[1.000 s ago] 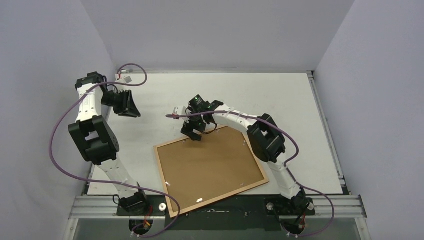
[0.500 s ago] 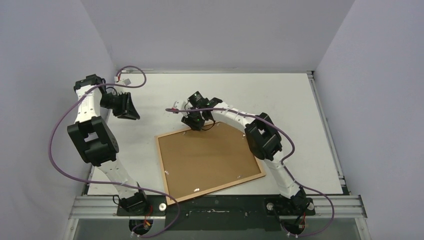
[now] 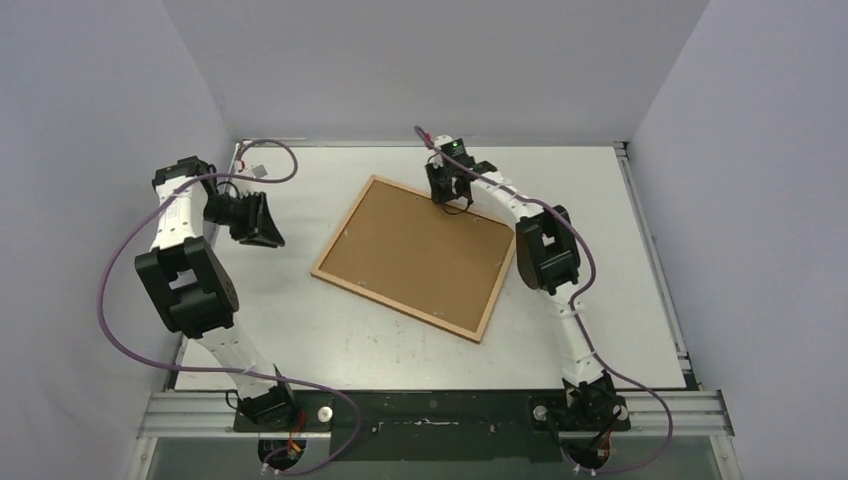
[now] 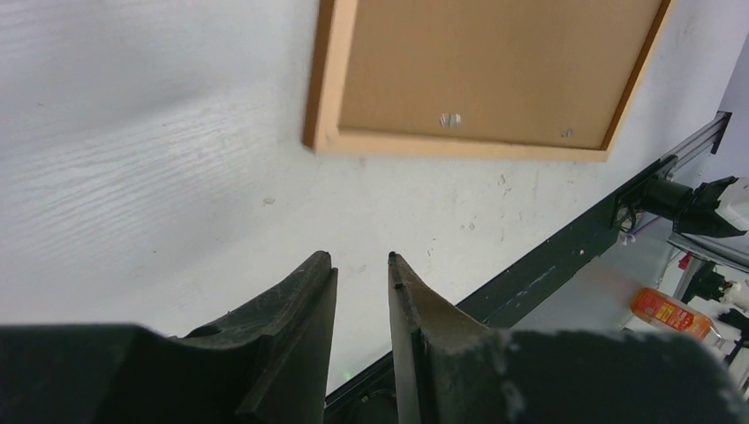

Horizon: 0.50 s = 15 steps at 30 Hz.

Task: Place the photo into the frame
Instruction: Adjust the photo frame at the center of the board.

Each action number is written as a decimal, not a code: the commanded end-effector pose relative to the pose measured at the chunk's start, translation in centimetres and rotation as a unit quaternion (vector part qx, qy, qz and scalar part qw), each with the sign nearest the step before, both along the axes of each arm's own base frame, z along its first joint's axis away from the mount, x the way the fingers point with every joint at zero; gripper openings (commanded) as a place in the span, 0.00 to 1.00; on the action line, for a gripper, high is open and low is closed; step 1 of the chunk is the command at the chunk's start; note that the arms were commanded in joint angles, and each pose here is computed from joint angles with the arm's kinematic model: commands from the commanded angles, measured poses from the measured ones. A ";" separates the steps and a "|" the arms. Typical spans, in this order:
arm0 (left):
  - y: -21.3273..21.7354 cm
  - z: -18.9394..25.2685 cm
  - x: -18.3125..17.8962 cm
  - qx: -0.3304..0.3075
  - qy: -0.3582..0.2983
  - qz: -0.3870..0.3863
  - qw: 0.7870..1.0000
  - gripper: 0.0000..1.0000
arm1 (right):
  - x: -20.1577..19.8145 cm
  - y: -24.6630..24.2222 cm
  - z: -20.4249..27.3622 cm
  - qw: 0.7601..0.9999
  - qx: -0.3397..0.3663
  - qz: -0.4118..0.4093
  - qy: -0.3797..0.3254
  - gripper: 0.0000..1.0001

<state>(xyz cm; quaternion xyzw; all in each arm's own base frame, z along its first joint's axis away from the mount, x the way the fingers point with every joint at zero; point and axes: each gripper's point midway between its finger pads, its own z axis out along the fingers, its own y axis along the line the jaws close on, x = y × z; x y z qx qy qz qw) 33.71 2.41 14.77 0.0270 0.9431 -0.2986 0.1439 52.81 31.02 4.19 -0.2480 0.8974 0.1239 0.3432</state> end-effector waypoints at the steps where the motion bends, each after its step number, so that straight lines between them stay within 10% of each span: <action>1: -2.2 0.9 -1.4 -0.007 -0.024 -0.035 0.999 0.27 | 1.4 -6.4 -1.5 0.979 0.031 -0.195 0.045 0.23; 15: -8.6 -5.8 -3.6 -0.015 0.043 -0.082 0.996 0.25 | -14.1 -8.9 -2.6 0.945 0.143 -0.250 0.158 0.43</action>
